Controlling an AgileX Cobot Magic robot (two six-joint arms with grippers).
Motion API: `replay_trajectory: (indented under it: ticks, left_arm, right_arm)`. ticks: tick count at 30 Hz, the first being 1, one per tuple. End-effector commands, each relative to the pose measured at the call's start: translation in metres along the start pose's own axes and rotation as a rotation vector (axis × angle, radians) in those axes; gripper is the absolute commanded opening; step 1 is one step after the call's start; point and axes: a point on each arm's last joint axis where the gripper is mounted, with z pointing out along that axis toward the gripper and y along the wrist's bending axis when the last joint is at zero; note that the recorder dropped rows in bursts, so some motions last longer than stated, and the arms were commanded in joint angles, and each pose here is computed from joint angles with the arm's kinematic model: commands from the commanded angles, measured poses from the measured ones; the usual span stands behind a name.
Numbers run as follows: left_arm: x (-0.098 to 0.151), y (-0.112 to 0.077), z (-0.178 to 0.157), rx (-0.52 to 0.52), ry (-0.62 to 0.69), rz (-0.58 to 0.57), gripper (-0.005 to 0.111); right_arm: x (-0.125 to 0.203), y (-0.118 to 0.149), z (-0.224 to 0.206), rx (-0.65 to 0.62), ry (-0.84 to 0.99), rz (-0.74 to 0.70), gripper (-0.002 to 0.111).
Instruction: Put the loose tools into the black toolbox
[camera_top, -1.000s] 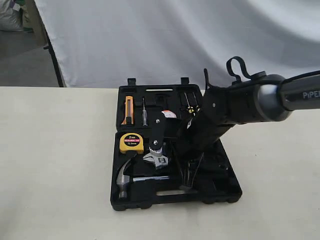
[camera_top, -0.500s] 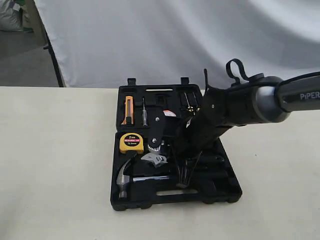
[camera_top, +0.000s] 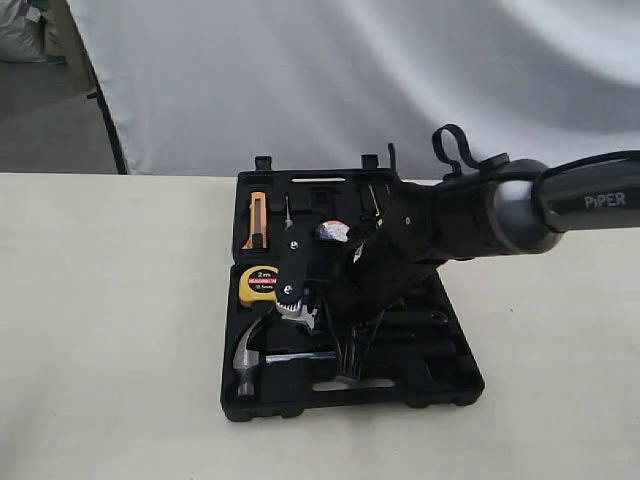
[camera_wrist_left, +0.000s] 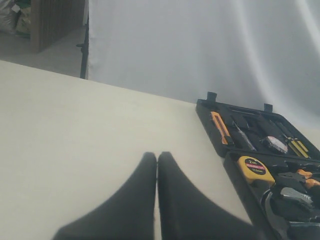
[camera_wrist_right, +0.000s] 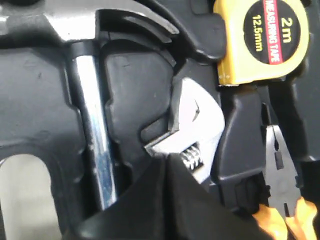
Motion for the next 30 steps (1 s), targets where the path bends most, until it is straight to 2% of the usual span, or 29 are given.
replay_trajectory:
  ticks: [1, 12, 14, 18, 24, 27, 30]
  left_arm:
    - [-0.002, 0.001, 0.000, -0.021, -0.020, 0.000, 0.001]
    - [-0.002, 0.001, 0.000, -0.021, -0.020, 0.000, 0.001]
    - [-0.002, 0.001, 0.000, -0.021, -0.020, 0.000, 0.001]
    - [-0.002, 0.001, 0.000, -0.021, -0.020, 0.000, 0.001]
    - [-0.002, 0.001, 0.000, -0.021, -0.020, 0.000, 0.001]
    - [-0.002, 0.001, 0.000, -0.021, -0.020, 0.000, 0.001]
    - [-0.002, 0.001, 0.000, -0.021, -0.020, 0.000, 0.001]
  right_arm:
    - [-0.001, 0.000, 0.001, 0.007, -0.004, -0.007, 0.000]
    - [-0.001, -0.011, -0.019, 0.058, -0.026, 0.065, 0.000]
    - [0.003, -0.012, -0.013, 0.055, -0.018, 0.072, 0.000]
    - [0.012, -0.004, 0.024, 0.050, 0.011, 0.066, 0.000]
    - [-0.011, 0.015, 0.035, 0.047, -0.017, -0.035, 0.000]
    - [-0.012, 0.008, 0.023, 0.072, -0.031, 0.000, 0.000]
    - [-0.017, -0.005, -0.006, 0.126, -0.077, 0.113, 0.000]
